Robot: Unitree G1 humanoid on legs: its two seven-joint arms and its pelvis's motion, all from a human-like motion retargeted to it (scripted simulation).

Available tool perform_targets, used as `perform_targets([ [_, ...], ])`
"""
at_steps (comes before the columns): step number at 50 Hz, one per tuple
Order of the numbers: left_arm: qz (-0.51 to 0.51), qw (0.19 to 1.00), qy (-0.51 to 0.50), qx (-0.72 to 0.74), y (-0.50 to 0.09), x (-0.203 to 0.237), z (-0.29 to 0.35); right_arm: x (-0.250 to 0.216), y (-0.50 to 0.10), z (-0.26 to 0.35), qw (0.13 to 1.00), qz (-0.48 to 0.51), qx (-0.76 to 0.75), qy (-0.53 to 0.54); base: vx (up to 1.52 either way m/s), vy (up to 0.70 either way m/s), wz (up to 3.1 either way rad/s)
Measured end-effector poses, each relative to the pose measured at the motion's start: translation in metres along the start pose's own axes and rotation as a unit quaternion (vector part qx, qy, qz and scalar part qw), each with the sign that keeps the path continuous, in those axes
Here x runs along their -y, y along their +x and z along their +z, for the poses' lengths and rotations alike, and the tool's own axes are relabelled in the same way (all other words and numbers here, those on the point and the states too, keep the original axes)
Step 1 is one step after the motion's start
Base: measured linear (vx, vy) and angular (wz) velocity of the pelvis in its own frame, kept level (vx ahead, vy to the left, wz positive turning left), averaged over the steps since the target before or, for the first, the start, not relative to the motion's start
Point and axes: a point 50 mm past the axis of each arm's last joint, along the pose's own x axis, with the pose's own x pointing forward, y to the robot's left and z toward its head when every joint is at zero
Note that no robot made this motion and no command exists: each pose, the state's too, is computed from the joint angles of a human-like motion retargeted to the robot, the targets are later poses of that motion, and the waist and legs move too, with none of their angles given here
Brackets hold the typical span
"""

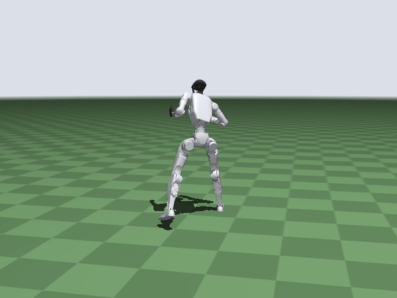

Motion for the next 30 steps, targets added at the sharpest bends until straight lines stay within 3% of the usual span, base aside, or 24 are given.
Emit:
perform_targets([
  [5,-0.160,0.954,0.183,0.177,0.059,0.050,0.059,-0.026,-0.035,-0.003,0.989,0.014,-0.114,0.096,0.20,-0.21,-0.23],
  [10,-0.311,0.770,0.450,0.329,0.151,0.129,0.115,-0.025,-0.059,0.009,0.965,0.046,-0.177,0.185,0.21,-0.07,0.19],
  [13,-0.213,0.661,0.641,0.326,0.238,0.158,0.135,-0.021,-0.052,0.024,0.952,0.023,-0.156,0.262,0.13,-0.14,-0.76],
  [16,-0.006,0.578,0.794,0.187,0.313,0.111,0.135,-0.021,-0.026,0.045,0.945,-0.023,-0.077,0.317,0.15,-0.13,-0.97],
  [17,0.021,0.582,0.806,0.106,0.321,0.089,0.134,-0.020,-0.012,0.054,0.943,-0.043,-0.032,0.328,0.16,0.01,-0.14],
  [20,0.028,0.646,0.763,0.018,0.323,0.063,0.124,-0.017,0.027,0.073,0.940,-0.119,0.074,0.311,0.08,-0.08,-1.13],
  [24,0.026,0.700,0.668,0.249,0.300,0.106,0.117,-0.003,0.078,0.072,0.936,-0.278,0.131,0.169,0.10,0.01,-0.51],
  [26,0.020,0.756,0.554,0.348,0.273,0.126,0.109,0.000,0.116,0.057,0.924,-0.360,0.112,0.065,0.00,-0.05,-0.82],
  [28,-0.023,0.830,0.421,0.365,0.244,0.135,0.096,-0.005,0.172,0.028,0.924,-0.380,0.026,-0.032,-0.06,0.08,-0.11],
  [30,-0.094,0.899,0.269,0.334,0.215,0.136,0.082,-0.017,0.223,0.002,0.936,-0.341,-0.083,0.027,-0.12,0.14,0.15],
])
